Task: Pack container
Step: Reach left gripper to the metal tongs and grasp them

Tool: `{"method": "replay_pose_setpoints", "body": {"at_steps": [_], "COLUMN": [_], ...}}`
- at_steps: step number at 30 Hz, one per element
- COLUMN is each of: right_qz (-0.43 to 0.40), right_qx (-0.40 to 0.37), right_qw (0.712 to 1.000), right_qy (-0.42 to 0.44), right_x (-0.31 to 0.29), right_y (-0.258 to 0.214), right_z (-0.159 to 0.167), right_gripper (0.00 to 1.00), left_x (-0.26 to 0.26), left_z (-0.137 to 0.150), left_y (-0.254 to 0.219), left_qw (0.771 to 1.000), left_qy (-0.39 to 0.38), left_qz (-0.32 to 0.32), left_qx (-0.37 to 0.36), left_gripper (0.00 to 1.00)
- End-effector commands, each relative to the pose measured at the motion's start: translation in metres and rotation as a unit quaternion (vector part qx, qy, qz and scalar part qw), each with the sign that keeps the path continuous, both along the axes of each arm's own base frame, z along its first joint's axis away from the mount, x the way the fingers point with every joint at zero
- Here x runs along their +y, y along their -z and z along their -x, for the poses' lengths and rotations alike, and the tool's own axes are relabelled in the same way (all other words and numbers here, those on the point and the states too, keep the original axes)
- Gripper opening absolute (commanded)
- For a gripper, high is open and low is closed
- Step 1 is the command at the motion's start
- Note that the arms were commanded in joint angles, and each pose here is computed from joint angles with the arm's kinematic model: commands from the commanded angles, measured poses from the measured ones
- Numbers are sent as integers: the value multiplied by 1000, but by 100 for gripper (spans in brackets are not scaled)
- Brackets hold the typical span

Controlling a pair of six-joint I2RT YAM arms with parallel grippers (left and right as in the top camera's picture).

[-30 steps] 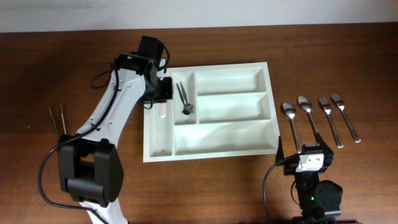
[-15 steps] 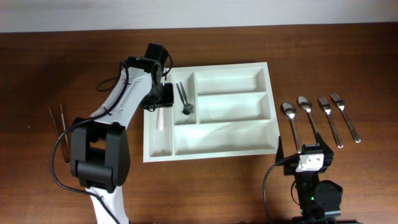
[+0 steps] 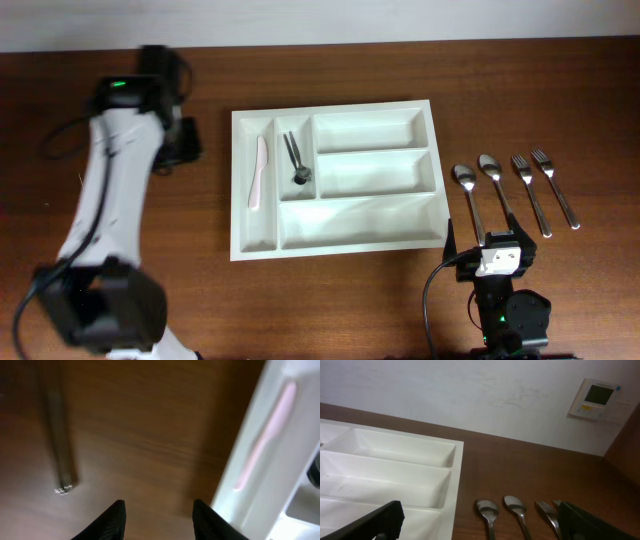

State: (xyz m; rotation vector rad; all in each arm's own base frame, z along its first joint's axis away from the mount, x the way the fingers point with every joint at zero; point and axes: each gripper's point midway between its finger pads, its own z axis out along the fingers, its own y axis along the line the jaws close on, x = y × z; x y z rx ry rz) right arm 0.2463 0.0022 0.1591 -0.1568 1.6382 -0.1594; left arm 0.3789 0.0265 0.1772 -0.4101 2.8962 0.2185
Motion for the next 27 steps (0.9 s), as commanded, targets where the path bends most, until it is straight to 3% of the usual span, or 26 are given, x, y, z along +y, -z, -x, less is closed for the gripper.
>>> {"method": "replay_pose_setpoints", "body": {"at_steps": [1, 13, 23, 27], "right_qz": [3, 3, 3, 3], "right_qx": [2, 2, 2, 2], "right_qw": [1000, 1000, 1000, 1000], "right_qy": [-5, -5, -5, -5], "right_x": [2, 2, 2, 2], "right_y": [3, 3, 3, 3], "right_z": [0, 0, 0, 0], "right_gripper": [99, 99, 99, 98], "left_x": [36, 106, 151, 149], "left_z": [9, 18, 40, 44], "left_y": [-27, -1, 46, 68], "left_qw": [999, 999, 996, 997], "left_qy": [-16, -39, -85, -69], "left_qz": [-30, 2, 15, 33], "left_qx": [-24, -24, -13, -11], "left_gripper": [45, 36, 36, 36]}}
